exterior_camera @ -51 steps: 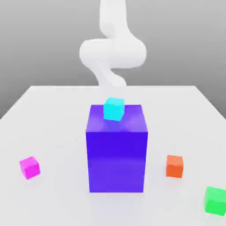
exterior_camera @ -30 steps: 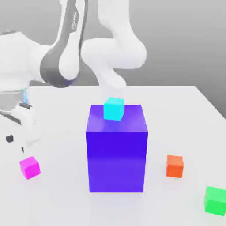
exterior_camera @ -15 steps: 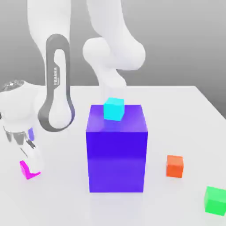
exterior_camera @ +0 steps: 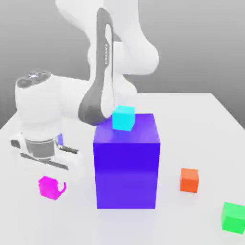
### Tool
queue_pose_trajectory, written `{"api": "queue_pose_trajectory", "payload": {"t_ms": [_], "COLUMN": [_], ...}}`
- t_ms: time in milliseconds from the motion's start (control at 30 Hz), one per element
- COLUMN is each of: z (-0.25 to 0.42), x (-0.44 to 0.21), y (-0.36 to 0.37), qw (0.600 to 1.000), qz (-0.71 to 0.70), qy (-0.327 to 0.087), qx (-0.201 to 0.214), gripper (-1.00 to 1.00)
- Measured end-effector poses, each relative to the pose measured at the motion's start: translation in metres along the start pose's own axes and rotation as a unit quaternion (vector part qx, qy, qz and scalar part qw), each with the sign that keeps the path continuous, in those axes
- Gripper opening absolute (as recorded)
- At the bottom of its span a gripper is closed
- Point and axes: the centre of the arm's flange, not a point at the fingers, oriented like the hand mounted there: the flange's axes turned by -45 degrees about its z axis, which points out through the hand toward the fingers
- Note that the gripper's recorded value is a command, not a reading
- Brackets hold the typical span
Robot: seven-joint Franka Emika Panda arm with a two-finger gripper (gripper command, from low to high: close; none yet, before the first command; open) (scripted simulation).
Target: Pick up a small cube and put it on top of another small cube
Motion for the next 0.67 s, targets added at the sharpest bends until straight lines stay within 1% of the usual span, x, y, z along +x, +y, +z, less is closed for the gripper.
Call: {"api": "queue_pose_trajectory", "payload": {"t_ms": [133,267,433,500,533,567,667], "z": [-0.008,-0.016,-0.022,-0.001,0.015,0.024,0.024], "x": [0.016,0.009,-0.028,-0.046,-0.052,-0.056,-0.056], "y": [-0.101,-0.199,-0.319,-0.367,-0.381,-0.388,-0.388], "qw": [0.988,0.955,0.888,0.852,0.841,0.835,0.835], "qz": [-0.154,-0.295,-0.460,-0.523,-0.541,-0.550,-0.550], "qy": [-0.001,-0.001,0.001,0.002,0.002,0.002,0.002], "qx": [-0.001,-0.001,-0.001,-0.002,-0.002,-0.002,-0.002], "gripper": [-1.00,-1.00,-1.00,-1.00,-1.00,1.00,1.00]}}
